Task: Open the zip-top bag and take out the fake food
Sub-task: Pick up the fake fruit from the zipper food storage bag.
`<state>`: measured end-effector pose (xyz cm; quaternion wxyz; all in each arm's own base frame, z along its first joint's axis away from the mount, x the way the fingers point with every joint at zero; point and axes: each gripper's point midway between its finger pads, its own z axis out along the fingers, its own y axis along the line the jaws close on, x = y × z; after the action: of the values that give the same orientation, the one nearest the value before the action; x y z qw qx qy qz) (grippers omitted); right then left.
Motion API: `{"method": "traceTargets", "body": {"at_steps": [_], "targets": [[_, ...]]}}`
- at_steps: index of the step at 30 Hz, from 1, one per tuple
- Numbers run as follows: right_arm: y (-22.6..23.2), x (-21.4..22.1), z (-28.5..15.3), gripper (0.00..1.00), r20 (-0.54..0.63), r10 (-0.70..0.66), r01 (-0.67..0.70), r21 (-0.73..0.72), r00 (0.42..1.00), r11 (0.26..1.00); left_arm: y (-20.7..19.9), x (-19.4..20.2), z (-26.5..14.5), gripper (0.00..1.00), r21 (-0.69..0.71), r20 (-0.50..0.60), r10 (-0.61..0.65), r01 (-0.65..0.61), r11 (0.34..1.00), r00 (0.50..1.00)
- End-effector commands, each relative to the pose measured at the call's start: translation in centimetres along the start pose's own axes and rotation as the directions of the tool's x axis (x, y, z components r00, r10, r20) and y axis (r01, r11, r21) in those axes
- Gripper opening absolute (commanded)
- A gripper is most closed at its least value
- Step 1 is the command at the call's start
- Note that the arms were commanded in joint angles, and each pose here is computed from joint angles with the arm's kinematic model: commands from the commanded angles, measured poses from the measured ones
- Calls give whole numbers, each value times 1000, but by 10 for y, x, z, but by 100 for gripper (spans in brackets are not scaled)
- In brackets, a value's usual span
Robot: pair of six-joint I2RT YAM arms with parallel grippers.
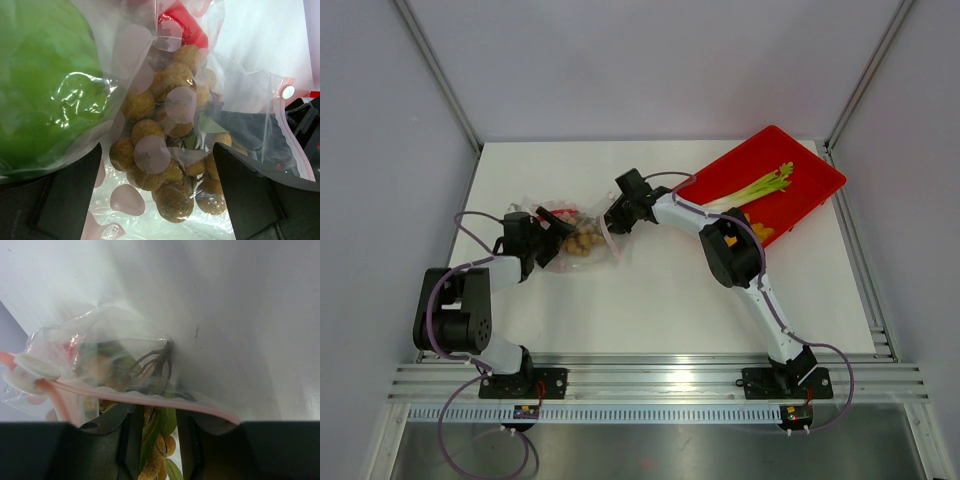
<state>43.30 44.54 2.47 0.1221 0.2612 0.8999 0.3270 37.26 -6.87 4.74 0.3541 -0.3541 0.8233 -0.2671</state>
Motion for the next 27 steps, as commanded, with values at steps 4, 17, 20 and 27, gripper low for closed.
{"method": "traceTargets", "body": {"at_steps": [4,17,20,27], "targets": [[7,6,-2,24,-28,-19,18,-12,999,1000,5,4,-1,98,-2,-11,5,-5,1000,1000],[17,-6,-52,0,90,-29,34,-56,996,998,6,-15,-14,99,5,117,-31,31,1000,993],[24,-8,-73,0,117,-39,49,-84,992,995,5,-19,-20,99,10,150,-37,36,999,988],[23,-13,-97,0,152,-78,91,-83,985,992,9,-21,-18,99,-1,161,-49,50,999,986]]}}
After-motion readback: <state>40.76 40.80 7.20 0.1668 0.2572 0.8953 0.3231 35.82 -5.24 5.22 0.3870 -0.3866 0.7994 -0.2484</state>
